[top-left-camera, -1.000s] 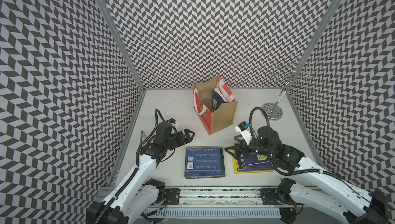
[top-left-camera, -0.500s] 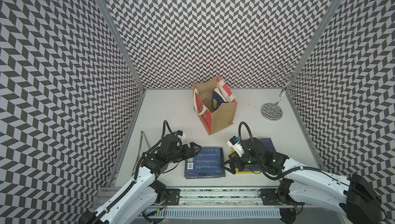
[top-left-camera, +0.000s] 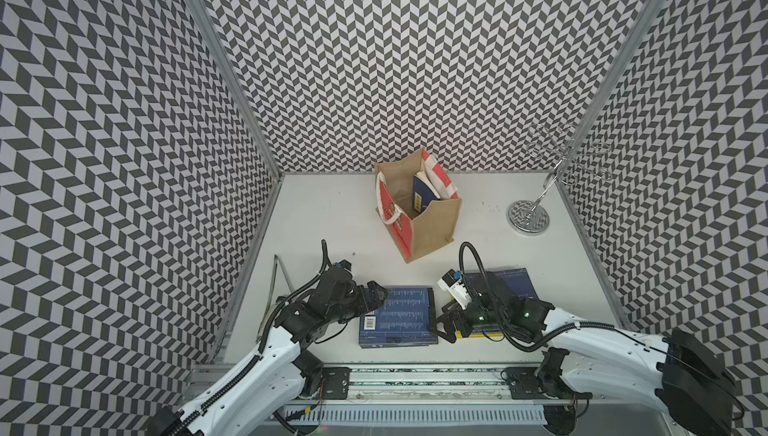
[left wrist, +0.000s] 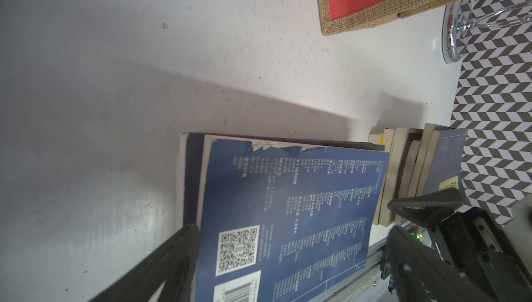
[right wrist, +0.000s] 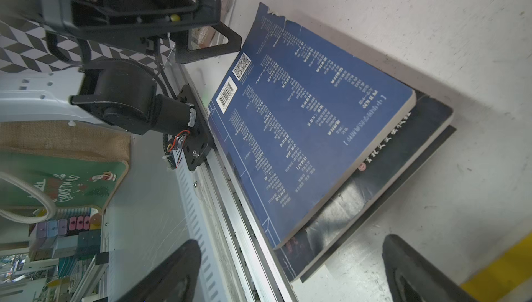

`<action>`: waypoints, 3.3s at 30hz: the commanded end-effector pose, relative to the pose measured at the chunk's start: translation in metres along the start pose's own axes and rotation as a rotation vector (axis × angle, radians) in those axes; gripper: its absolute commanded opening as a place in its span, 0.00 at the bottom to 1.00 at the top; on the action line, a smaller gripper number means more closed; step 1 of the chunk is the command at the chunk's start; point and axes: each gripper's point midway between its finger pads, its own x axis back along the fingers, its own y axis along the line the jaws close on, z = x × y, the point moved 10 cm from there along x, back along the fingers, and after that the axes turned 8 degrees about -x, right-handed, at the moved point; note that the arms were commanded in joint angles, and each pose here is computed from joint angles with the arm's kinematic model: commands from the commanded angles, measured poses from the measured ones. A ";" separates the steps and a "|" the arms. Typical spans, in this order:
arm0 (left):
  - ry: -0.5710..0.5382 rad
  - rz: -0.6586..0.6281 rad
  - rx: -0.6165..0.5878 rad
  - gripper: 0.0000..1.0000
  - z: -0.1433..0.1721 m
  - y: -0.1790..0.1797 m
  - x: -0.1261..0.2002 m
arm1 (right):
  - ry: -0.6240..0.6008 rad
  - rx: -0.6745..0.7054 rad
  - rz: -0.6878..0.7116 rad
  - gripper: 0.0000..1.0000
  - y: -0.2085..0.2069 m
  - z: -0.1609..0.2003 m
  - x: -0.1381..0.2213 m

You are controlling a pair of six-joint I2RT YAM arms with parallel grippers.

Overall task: Put the books into the canvas bag
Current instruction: Pick up the book from the book.

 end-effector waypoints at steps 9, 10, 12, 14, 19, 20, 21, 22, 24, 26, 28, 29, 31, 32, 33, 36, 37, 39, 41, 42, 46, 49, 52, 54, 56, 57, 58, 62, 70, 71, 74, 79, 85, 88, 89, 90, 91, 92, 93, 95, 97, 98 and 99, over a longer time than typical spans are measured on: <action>0.040 0.042 -0.036 1.00 0.003 -0.012 -0.003 | -0.007 0.011 -0.031 0.95 0.002 -0.005 -0.008; 0.037 0.056 -0.039 1.00 0.004 -0.013 -0.003 | -0.004 0.004 -0.032 0.94 0.002 -0.005 -0.009; 0.039 0.076 -0.048 0.99 0.004 -0.016 -0.003 | -0.003 -0.004 -0.032 0.92 0.001 -0.004 -0.010; 0.047 0.084 -0.055 0.99 0.005 -0.017 -0.005 | -0.007 -0.009 -0.032 0.89 0.001 -0.005 -0.010; 0.071 0.109 -0.076 0.99 0.008 -0.020 -0.011 | -0.014 -0.036 0.001 0.86 -0.003 -0.005 -0.013; 0.075 0.111 -0.079 0.99 0.009 -0.021 -0.012 | -0.012 -0.043 0.009 0.85 -0.004 -0.004 -0.014; 0.077 0.117 -0.084 1.00 0.010 -0.022 -0.013 | -0.008 -0.049 0.014 0.84 -0.006 -0.004 -0.015; 0.080 0.125 -0.089 0.99 0.011 -0.022 -0.014 | -0.007 -0.057 0.014 0.84 -0.007 -0.003 -0.016; 0.089 0.128 -0.094 1.00 0.012 -0.023 -0.016 | -0.010 -0.069 0.018 0.82 -0.009 -0.002 -0.018; 0.097 0.128 -0.098 1.00 0.013 -0.023 -0.018 | -0.011 -0.079 0.034 0.81 -0.011 -0.001 -0.018; 0.102 0.129 -0.102 0.99 0.014 -0.022 -0.021 | -0.014 -0.076 0.036 0.77 -0.011 -0.002 -0.018; 0.103 0.129 -0.102 1.00 0.015 -0.022 -0.021 | -0.018 -0.078 0.035 0.75 -0.011 -0.001 -0.018; 0.107 0.134 -0.103 1.00 0.016 -0.021 -0.023 | -0.020 -0.085 0.042 0.74 -0.012 -0.001 -0.018; 0.109 0.132 -0.104 1.00 0.016 -0.021 -0.023 | -0.014 -0.091 0.054 0.75 -0.013 0.000 -0.019; 0.110 0.132 -0.107 1.00 0.017 -0.021 -0.024 | -0.007 -0.095 0.061 0.75 -0.015 0.001 -0.020; 0.109 0.130 -0.113 1.00 0.017 -0.021 -0.026 | -0.003 -0.100 0.050 0.73 -0.017 0.003 -0.023; 0.109 0.128 -0.115 1.00 0.016 -0.021 -0.027 | -0.010 -0.099 0.044 0.71 -0.016 0.003 -0.023; 0.109 0.123 -0.120 1.00 0.016 -0.021 -0.028 | -0.013 -0.101 0.033 0.66 -0.015 0.002 -0.023; 0.108 0.115 -0.122 1.00 0.015 -0.021 -0.029 | -0.011 -0.096 0.015 0.58 -0.013 0.001 -0.022; 0.107 0.112 -0.123 1.00 0.015 -0.020 -0.030 | -0.019 -0.093 0.003 0.56 -0.011 0.000 -0.021; 0.102 0.109 -0.131 0.99 0.014 -0.020 -0.031 | -0.062 -0.079 -0.013 0.51 -0.004 -0.007 -0.013; 0.104 0.107 -0.134 0.99 0.014 -0.020 -0.033 | -0.090 -0.066 -0.025 0.43 0.002 -0.013 -0.009; 0.106 0.112 -0.141 1.00 0.013 -0.022 -0.034 | -0.110 -0.066 -0.027 0.38 0.004 -0.017 -0.009; 0.104 0.115 -0.146 0.99 0.013 -0.022 -0.035 | -0.119 -0.064 -0.018 0.36 0.005 -0.022 -0.010; 0.101 0.117 -0.151 1.00 0.012 -0.023 -0.034 | -0.131 -0.063 -0.009 0.35 0.005 -0.025 -0.011; 0.098 0.121 -0.154 0.99 0.012 -0.024 -0.034 | -0.142 -0.067 -0.002 0.33 0.005 -0.028 -0.012; 0.099 0.122 -0.155 1.00 0.012 -0.024 -0.034 | -0.149 -0.070 0.008 0.30 0.005 -0.030 -0.012; 0.103 0.137 -0.161 1.00 0.011 -0.026 -0.035 | -0.190 -0.080 0.015 0.22 0.005 -0.039 -0.011; 0.104 0.155 -0.168 1.00 0.012 -0.026 -0.038 | -0.245 -0.095 0.022 0.24 -0.001 -0.051 -0.004; 0.107 0.158 -0.170 0.99 0.012 -0.026 -0.039 | -0.243 -0.098 0.027 0.24 -0.004 -0.052 -0.005; 0.109 0.165 -0.173 0.99 0.011 -0.027 -0.042 | -0.230 -0.107 0.033 0.26 -0.016 -0.055 -0.009; 0.121 0.159 -0.176 0.99 0.011 -0.028 -0.047 | -0.164 -0.116 0.000 0.35 -0.030 -0.058 -0.021; 0.127 0.152 -0.182 0.99 0.011 -0.027 -0.050 | -0.133 -0.130 -0.021 0.49 -0.033 -0.051 -0.025; 0.129 0.155 -0.180 0.99 0.011 -0.027 -0.051 | -0.138 -0.131 -0.024 0.42 -0.032 -0.051 -0.023; 0.131 0.156 -0.180 1.00 0.011 -0.027 -0.052 | -0.144 -0.130 -0.028 0.36 -0.032 -0.051 -0.023; 0.133 0.156 -0.180 1.00 0.011 -0.027 -0.053 | -0.153 -0.128 -0.031 0.31 -0.031 -0.053 -0.021; 0.136 0.158 -0.181 1.00 0.011 -0.027 -0.053 | -0.163 -0.128 -0.034 0.26 -0.030 -0.054 -0.020; 0.138 0.157 -0.183 1.00 0.011 -0.028 -0.054 | -0.172 -0.126 -0.036 0.22 -0.030 -0.056 -0.018; 0.139 0.155 -0.184 1.00 0.011 -0.028 -0.054 | -0.178 -0.122 -0.038 0.19 -0.029 -0.058 -0.017; 0.135 0.150 -0.188 0.99 0.010 -0.029 -0.053 | -0.196 -0.116 -0.037 0.12 -0.027 -0.062 -0.013; 0.124 0.146 -0.191 0.99 0.008 -0.030 -0.050 | -0.212 -0.103 -0.034 0.08 -0.025 -0.067 -0.008; 0.116 0.138 -0.193 0.99 0.007 -0.030 -0.048 | -0.219 -0.096 -0.033 0.05 -0.023 -0.070 -0.006; 0.103 0.132 -0.196 1.00 0.005 -0.031 -0.046 | -0.225 -0.090 -0.028 0.04 -0.022 -0.072 -0.003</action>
